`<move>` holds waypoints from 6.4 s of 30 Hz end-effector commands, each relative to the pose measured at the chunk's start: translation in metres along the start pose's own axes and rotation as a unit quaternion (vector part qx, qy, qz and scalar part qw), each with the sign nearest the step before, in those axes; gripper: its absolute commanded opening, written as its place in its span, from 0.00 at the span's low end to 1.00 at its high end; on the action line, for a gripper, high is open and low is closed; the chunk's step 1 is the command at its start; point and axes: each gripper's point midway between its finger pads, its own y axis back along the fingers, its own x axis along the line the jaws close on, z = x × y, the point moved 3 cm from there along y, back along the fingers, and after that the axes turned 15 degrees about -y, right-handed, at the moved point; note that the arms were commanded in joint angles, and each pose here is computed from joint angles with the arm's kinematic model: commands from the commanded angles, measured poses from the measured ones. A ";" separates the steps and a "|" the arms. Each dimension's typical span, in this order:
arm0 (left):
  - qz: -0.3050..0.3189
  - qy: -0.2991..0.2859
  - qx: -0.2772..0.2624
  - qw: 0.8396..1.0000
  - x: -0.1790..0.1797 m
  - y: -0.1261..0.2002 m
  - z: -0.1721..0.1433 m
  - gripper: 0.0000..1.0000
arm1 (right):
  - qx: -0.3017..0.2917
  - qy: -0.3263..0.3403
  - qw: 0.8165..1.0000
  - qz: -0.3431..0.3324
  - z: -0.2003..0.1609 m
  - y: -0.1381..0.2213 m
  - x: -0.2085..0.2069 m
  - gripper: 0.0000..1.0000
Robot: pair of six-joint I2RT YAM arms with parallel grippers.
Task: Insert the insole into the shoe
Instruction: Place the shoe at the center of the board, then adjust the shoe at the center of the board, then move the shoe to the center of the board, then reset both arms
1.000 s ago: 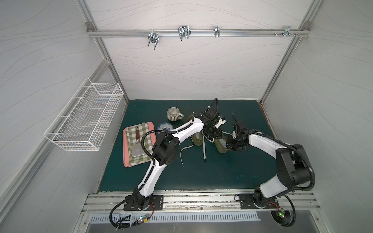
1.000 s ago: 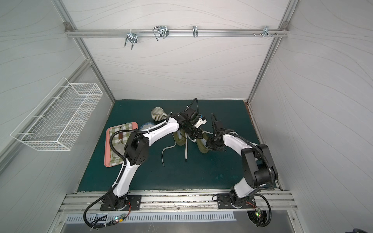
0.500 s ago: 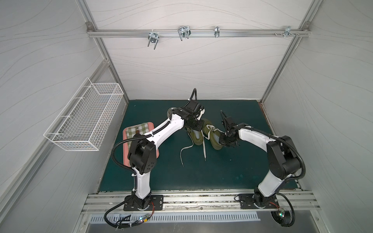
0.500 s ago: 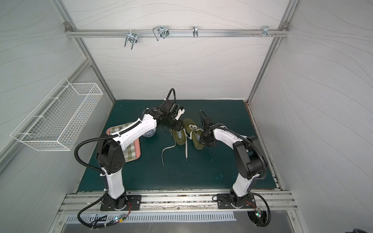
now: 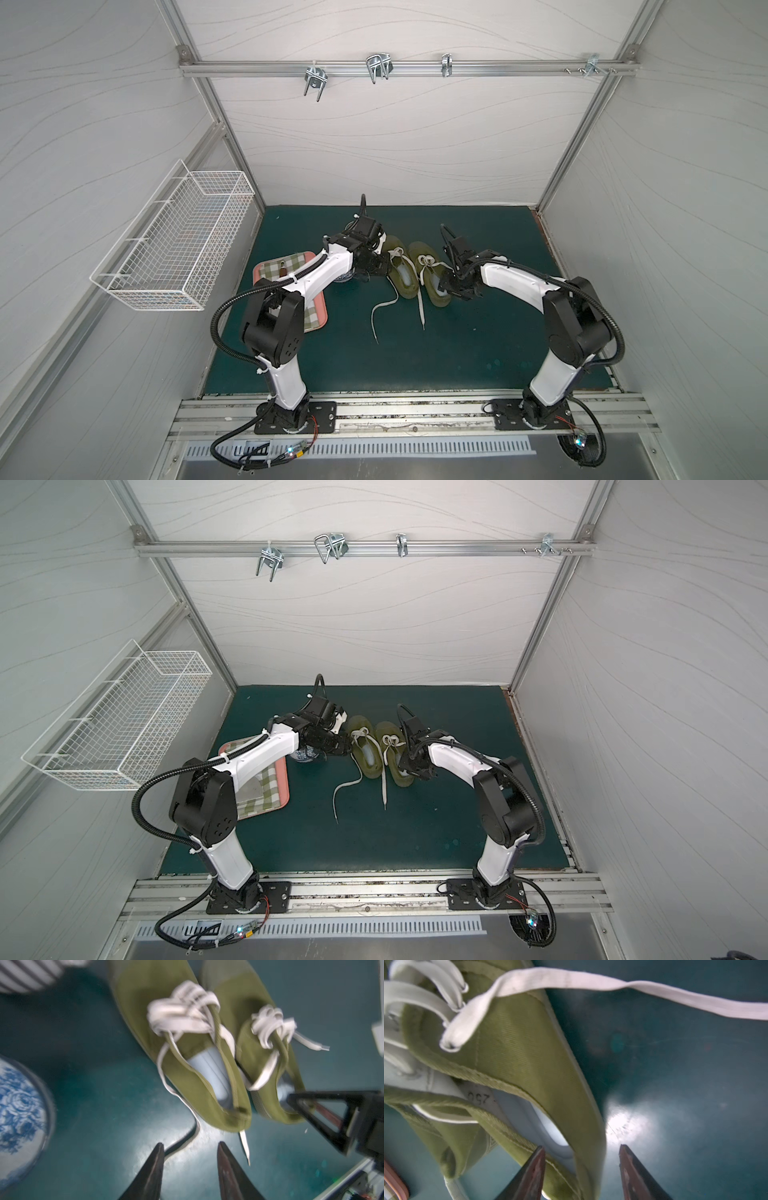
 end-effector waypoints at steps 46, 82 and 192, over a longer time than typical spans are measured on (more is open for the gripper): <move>-0.035 -0.096 -0.022 0.995 -0.009 -0.071 0.067 0.93 | -0.015 0.029 0.999 0.029 0.035 0.038 -0.040 0.65; -0.029 -0.032 -0.046 0.998 -0.005 0.030 -0.003 0.95 | 0.025 0.133 0.990 -0.038 -0.055 -0.019 -0.031 0.39; 0.331 0.012 -0.298 0.895 0.209 0.049 -0.091 0.99 | -0.411 0.186 0.887 0.097 0.131 0.012 -0.115 0.99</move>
